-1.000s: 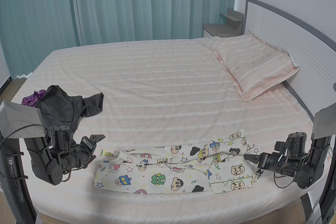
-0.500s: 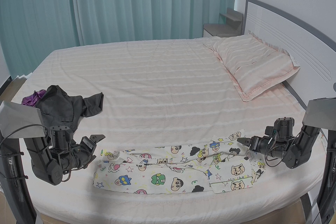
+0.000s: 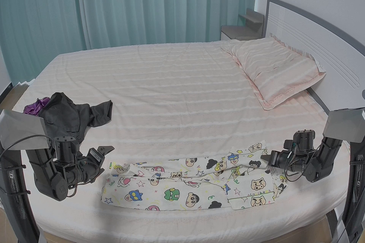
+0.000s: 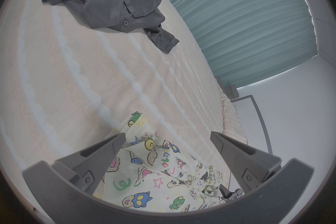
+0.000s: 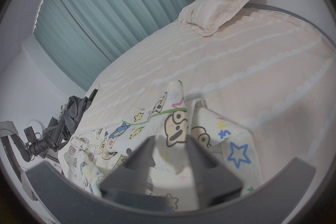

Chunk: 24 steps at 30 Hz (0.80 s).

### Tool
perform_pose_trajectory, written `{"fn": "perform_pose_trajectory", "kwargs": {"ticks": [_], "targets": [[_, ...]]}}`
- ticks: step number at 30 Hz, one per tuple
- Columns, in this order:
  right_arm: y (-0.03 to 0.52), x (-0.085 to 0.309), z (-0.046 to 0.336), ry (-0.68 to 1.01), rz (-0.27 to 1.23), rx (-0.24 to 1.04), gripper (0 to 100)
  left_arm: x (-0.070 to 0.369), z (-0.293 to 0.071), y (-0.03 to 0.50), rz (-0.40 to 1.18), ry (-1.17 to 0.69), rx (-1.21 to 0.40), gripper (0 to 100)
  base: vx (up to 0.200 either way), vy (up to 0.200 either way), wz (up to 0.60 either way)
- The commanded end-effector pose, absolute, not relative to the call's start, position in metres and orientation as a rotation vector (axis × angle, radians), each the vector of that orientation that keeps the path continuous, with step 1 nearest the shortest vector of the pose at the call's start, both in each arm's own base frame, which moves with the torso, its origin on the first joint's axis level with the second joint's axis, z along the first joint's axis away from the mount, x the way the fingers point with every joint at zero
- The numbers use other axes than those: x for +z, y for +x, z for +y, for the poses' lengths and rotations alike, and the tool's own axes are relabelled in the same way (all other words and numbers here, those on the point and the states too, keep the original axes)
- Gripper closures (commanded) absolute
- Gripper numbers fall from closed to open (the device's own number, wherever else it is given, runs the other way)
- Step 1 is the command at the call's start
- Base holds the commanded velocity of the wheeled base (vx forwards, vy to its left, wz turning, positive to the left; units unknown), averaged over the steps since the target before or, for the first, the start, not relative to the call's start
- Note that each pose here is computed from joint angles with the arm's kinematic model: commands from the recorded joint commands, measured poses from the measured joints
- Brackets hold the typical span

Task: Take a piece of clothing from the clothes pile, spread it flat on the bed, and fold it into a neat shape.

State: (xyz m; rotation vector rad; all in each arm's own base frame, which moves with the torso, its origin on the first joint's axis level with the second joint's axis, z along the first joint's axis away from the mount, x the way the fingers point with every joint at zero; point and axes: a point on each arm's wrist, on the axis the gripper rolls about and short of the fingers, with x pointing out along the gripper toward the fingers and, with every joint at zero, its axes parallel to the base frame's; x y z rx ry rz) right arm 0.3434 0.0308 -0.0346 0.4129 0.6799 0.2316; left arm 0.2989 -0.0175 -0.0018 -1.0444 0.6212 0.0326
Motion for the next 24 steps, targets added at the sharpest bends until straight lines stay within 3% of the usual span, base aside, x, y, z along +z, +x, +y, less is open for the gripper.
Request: {"fn": "perform_pose_trajectory", "kwargs": {"ticks": [1,12,22,23,24], "targets": [[0.343,-0.029,0.023,0.419,0.661,0.214,100,-0.002,-0.017,0.299,0.621,-1.045,0.033,0,0.000,0.000,0.00],[0.343,0.006,0.012,0.439,0.609,0.244,100,-0.002,-0.017,0.299,0.621,-1.045,0.033,0,0.000,0.000,0.00],[0.356,-0.001,0.013,0.442,0.639,0.239,100,-0.004,-0.018,0.298,0.628,-1.019,0.027,0,0.000,0.000,0.00],[0.357,-0.004,0.013,0.444,0.644,0.236,0,-0.004,-0.018,0.298,0.629,-1.017,0.028,0,0.000,0.000,0.00],[0.359,-0.005,0.013,0.443,0.642,0.235,0,-0.004,-0.018,0.298,0.629,-1.017,0.028,0,0.000,0.000,0.00]]}}
